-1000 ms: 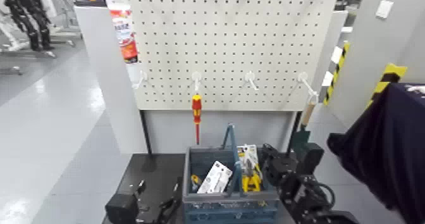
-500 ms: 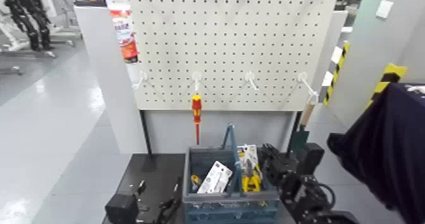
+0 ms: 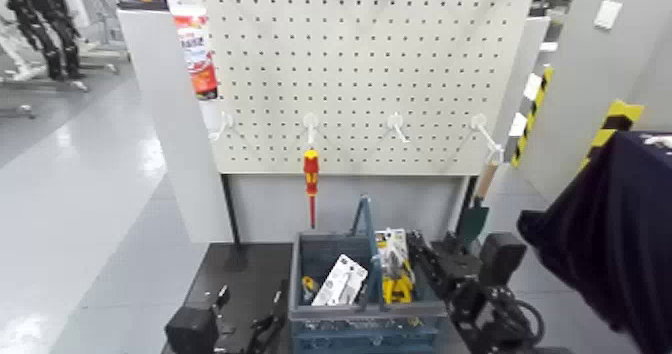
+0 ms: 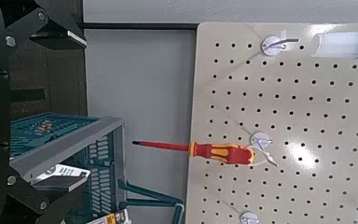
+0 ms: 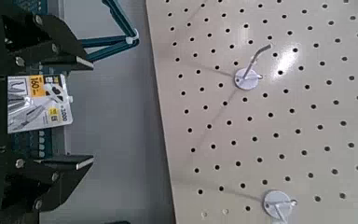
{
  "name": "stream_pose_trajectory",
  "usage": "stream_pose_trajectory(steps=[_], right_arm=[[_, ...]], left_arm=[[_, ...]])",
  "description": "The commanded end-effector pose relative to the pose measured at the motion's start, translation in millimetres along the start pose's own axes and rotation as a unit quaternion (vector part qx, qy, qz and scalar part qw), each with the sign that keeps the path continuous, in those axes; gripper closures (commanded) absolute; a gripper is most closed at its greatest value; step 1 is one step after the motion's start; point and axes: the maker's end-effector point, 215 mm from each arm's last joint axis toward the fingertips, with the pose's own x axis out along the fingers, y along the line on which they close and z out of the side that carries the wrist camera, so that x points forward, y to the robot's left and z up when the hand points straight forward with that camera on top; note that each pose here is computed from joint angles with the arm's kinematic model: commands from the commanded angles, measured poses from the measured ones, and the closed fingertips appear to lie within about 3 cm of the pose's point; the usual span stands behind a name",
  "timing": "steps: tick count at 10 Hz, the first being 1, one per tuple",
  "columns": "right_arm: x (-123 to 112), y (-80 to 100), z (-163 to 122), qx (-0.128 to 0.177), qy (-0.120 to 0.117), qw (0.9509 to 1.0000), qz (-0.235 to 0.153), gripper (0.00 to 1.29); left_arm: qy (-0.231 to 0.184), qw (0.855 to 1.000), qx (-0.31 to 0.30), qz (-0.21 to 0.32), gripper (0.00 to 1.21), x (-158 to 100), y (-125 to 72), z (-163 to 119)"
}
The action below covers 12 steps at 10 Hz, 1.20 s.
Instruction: Put the tool with the wooden handle into the crate.
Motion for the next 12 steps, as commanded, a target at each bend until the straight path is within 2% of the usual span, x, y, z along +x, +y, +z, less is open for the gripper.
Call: stream_pose_trajectory(steps=[1,2,8,12], right_arm=[[-23.1,1.5,15.3,-0.024,-0.012,0.9996,-0.011,0.10],[-32.9,1.5,18.8,-0.033,-0.013,0.9992,-0.017,0.10],[-95.3,-7.2,-0.8,-0.066,0.015,0.9964,-0.051,0.10],[-132.3,-15.4,-7.2,-0.083,0.014,0.9939,-0.072,0.10]], left_arm=[[0.000,1.000,0.000,0.001,0.26,-0.4,0.4,0.0],[0.000,1.000,-0.001,0.001,0.26,-0.3,0.5,0.2],[0.001,1.000,-0.003,0.003,0.26,-1.6,0.9,-0.9],[0.002,1.000,-0.003,0.004,0.26,-2.7,2.3,-2.2]])
